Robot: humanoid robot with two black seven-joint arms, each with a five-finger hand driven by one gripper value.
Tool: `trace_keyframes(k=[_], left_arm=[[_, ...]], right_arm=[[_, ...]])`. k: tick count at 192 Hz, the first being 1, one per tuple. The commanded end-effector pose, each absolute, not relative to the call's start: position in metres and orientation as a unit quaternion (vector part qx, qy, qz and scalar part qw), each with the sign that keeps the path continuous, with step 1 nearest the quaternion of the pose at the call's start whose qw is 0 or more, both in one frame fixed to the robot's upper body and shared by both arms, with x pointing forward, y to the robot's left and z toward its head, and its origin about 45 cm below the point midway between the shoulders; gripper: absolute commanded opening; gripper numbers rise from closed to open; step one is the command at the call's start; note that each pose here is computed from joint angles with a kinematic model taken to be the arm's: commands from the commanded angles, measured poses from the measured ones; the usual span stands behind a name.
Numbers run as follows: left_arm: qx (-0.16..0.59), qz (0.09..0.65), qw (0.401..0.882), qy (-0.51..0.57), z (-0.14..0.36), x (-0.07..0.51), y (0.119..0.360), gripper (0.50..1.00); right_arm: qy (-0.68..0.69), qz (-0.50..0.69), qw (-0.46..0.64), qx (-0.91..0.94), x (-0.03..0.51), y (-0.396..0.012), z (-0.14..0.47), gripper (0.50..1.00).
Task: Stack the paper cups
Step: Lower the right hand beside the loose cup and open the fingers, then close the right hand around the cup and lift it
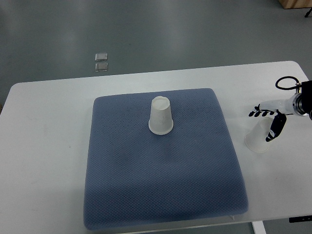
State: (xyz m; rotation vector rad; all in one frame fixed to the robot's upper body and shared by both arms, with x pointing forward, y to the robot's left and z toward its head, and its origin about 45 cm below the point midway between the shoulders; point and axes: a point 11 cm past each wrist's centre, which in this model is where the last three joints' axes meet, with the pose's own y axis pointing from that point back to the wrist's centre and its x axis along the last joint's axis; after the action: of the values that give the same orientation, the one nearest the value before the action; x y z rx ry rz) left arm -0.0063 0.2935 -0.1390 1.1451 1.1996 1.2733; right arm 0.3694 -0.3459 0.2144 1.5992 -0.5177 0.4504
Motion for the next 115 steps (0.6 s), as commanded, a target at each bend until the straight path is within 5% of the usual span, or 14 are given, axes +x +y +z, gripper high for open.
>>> trace_keyframes(k=[1,41,115], left_arm=[[0.474,0.527,0.502,0.496,-0.1390,-0.0062,0.2935,1.000],[0.474,0.527,0.502,0.496,-0.1390,-0.0062,0.2935,1.000],[0.474,0.527,0.501,0.497,-0.1390,-0.0071,0.2935,1.000]], right_arm=[[-0.227,0.197,0.645,0.703,0.3690,-0.3465,0.2142,0.885],[-0.224,0.197,0.645,0.704,0.3675,-0.3462,0.2118,0.686],[-0.228,0.204,0.641,0.704,0.3734,-0.3444,0.2204,0.664]])
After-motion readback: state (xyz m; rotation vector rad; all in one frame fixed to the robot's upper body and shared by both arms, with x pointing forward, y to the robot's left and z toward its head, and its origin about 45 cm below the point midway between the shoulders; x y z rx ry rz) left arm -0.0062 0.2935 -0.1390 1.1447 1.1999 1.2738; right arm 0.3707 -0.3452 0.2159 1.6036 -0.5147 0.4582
